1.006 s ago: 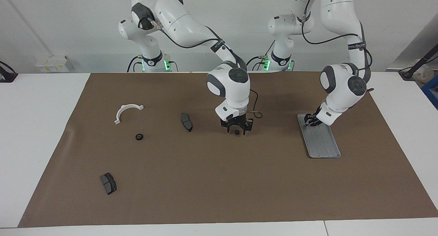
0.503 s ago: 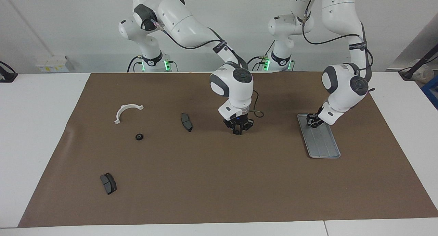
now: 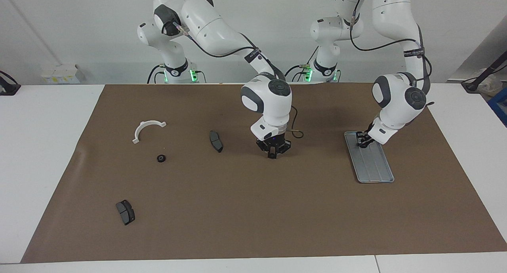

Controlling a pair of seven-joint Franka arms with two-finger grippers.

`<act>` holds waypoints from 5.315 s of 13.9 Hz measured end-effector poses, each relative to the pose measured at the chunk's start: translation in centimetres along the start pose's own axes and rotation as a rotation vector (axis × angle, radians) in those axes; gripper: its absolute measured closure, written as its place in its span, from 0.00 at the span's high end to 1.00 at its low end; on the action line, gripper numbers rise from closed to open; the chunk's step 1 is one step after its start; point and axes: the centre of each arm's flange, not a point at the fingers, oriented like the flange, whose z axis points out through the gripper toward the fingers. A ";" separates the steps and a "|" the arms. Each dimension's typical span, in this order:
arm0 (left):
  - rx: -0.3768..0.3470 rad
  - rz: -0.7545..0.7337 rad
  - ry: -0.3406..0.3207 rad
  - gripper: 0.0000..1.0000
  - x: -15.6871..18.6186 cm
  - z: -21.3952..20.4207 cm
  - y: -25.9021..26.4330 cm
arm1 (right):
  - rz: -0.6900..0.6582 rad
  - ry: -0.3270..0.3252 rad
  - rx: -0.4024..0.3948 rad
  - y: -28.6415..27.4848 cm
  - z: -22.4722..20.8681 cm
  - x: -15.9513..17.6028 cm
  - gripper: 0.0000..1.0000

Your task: Place bearing gear from tray to pile

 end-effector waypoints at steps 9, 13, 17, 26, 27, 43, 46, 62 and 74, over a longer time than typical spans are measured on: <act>0.001 -0.139 0.102 0.35 3.1 -8.5 13.6 | -0.051 -0.065 -0.089 19.4 -3.0 8.0 0.24; -0.007 -0.218 0.116 0.35 0.2 -8.5 25.6 | -0.106 -0.119 -0.112 25.9 -2.3 7.9 0.24; -0.010 -0.222 0.118 0.35 -0.9 -4.4 31.7 | -0.089 -0.123 -0.102 30.2 -0.9 9.0 0.24; -0.048 -0.249 0.182 0.75 1.2 -5.2 32.5 | -0.089 -0.118 -0.080 31.0 -0.4 9.1 0.94; -0.051 -0.268 0.188 0.74 1.9 -6.7 31.6 | -0.085 -0.114 -0.069 30.6 -0.8 9.2 0.94; 0.009 -0.113 0.022 0.89 3.4 -27.2 8.0 | 0.164 -0.078 0.003 -0.1 -2.0 -0.5 1.00; 0.007 -0.101 0.048 1.00 1.7 -30.3 8.3 | 0.139 -0.082 0.005 -1.6 -0.9 -1.7 1.00; 0.005 -0.060 0.101 1.00 0.6 -31.4 6.8 | 0.062 -0.047 0.054 -5.3 1.1 -4.7 0.56; 0.004 -0.078 0.111 1.00 0.2 -32.0 5.8 | 0.061 -0.023 0.064 -6.3 0.7 -3.5 0.42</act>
